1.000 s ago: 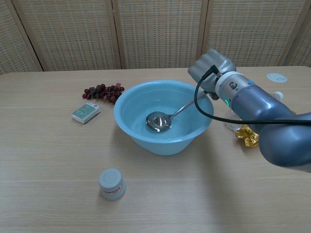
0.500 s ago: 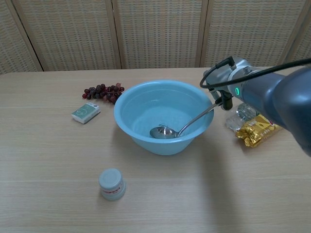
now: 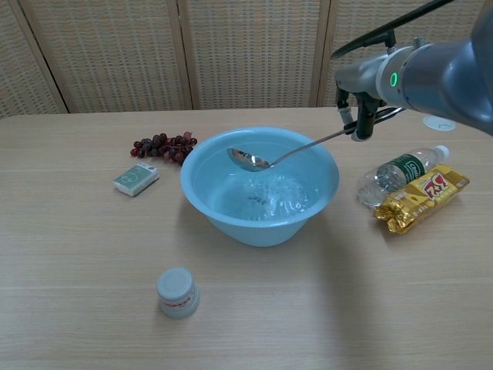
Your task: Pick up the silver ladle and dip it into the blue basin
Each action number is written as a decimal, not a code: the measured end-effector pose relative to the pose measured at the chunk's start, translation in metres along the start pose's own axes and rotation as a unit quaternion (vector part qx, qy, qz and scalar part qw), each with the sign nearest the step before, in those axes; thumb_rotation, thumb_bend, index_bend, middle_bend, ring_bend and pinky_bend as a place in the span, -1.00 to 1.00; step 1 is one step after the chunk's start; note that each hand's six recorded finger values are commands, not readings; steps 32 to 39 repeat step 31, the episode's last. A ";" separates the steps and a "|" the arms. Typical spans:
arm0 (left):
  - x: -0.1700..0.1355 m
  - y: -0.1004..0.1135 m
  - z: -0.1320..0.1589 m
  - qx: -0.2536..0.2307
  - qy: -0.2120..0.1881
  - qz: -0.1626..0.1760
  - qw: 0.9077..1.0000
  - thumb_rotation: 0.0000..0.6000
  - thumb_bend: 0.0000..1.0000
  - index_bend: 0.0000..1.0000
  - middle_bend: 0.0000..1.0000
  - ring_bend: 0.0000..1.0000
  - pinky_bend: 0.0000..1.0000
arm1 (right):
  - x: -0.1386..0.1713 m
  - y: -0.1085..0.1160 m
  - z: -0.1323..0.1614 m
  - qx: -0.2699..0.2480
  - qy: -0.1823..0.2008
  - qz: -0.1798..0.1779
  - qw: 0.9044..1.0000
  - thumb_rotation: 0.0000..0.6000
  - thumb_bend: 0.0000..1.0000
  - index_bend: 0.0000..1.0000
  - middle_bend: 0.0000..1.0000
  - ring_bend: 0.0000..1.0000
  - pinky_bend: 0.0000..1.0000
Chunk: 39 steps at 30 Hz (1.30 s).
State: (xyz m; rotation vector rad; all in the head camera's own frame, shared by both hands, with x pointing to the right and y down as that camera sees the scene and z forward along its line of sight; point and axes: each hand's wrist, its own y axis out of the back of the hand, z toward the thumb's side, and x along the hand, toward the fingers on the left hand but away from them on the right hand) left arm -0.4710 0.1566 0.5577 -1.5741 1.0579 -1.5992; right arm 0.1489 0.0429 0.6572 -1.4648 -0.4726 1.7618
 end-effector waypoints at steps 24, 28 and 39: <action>-0.001 0.001 0.002 -0.003 -0.004 0.000 1.000 1.00 -1.00 -1.00 -1.00 -1.00 -1.00 | 0.007 0.019 -0.007 0.014 0.011 -0.140 0.990 1.00 0.80 0.62 1.00 0.98 1.00; -0.002 0.001 0.002 -0.003 -0.006 0.000 1.000 1.00 -1.00 -1.00 -1.00 -1.00 -1.00 | 0.007 0.016 -0.011 0.030 0.004 -0.161 0.986 1.00 0.80 0.62 1.00 0.98 1.00; -0.002 0.002 0.003 -0.003 -0.007 0.002 1.000 1.00 -1.00 -1.00 -1.00 -1.00 -1.00 | 0.007 0.015 -0.013 0.036 0.000 -0.167 0.985 1.00 0.81 0.62 1.00 0.98 1.00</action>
